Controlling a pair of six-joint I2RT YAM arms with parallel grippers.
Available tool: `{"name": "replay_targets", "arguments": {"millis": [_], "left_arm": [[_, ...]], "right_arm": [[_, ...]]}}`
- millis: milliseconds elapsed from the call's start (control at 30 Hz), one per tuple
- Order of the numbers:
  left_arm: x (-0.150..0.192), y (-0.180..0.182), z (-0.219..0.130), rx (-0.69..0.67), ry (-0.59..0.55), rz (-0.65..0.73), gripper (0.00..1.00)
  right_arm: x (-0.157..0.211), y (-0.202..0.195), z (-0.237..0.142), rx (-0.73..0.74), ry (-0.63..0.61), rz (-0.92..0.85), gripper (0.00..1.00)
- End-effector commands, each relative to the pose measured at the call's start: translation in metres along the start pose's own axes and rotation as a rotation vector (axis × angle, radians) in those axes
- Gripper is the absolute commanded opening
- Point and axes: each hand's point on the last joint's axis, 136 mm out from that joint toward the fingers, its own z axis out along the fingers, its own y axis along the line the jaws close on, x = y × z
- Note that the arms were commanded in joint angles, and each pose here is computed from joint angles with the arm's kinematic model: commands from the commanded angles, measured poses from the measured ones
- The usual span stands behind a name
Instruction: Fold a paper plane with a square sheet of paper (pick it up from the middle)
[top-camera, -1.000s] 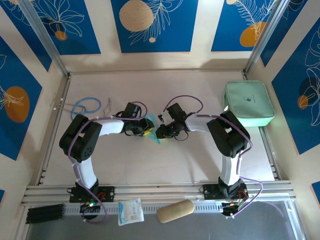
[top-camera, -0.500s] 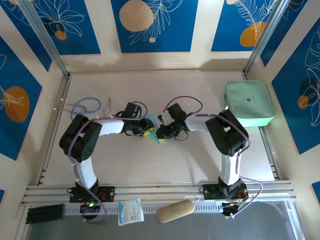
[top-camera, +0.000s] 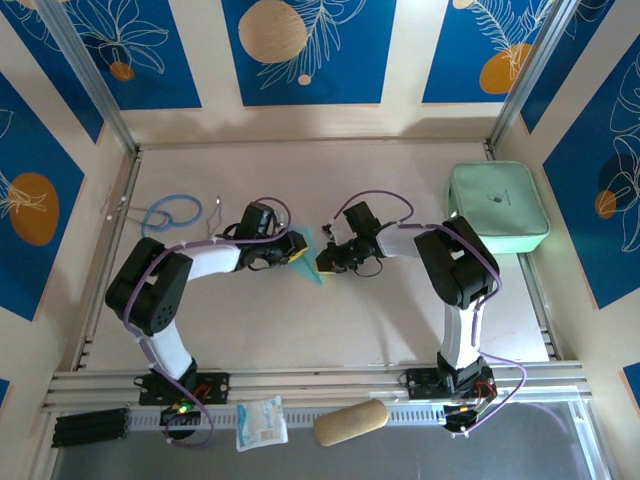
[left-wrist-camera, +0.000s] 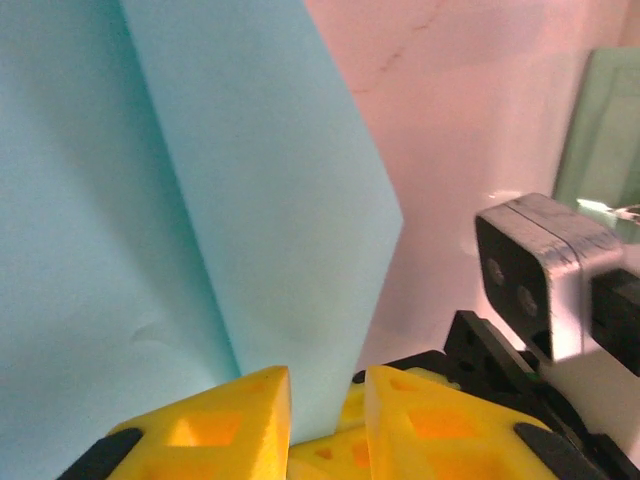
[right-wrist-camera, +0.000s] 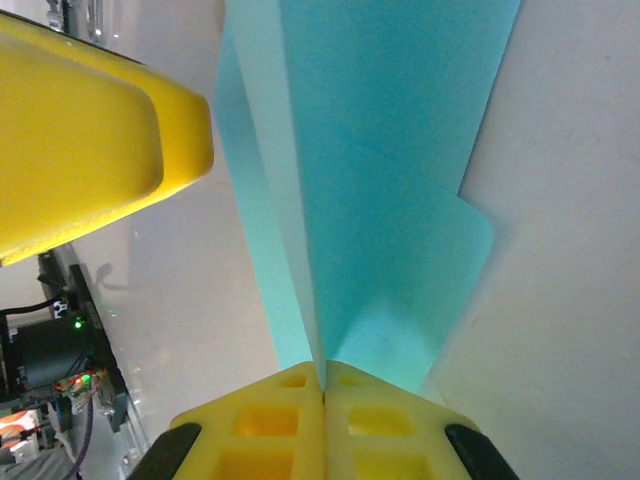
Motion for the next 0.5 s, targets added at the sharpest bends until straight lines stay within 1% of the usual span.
{"name": "replay_targets", "arguments": {"millis": [0, 200, 333, 467], "left_arm": [[-0.001, -0.011, 0.006, 0.100, 0.016, 0.014, 0.22], [0.001, -0.006, 0.020, 0.125, 0.044, 0.004, 0.16], [0.002, -0.003, 0.024, 0.133, 0.051, -0.005, 0.16], [0.002, 0.001, 0.027, 0.123, 0.056, -0.011, 0.16]], "right_arm": [[0.006, 0.001, 0.002, -0.061, 0.035, 0.044, 0.07], [0.007, -0.003, 0.003, -0.057, 0.041, 0.057, 0.07], [0.008, -0.005, 0.003, -0.054, 0.045, 0.061, 0.07], [0.009, -0.008, 0.004, -0.039, 0.049, 0.069, 0.11]]}}
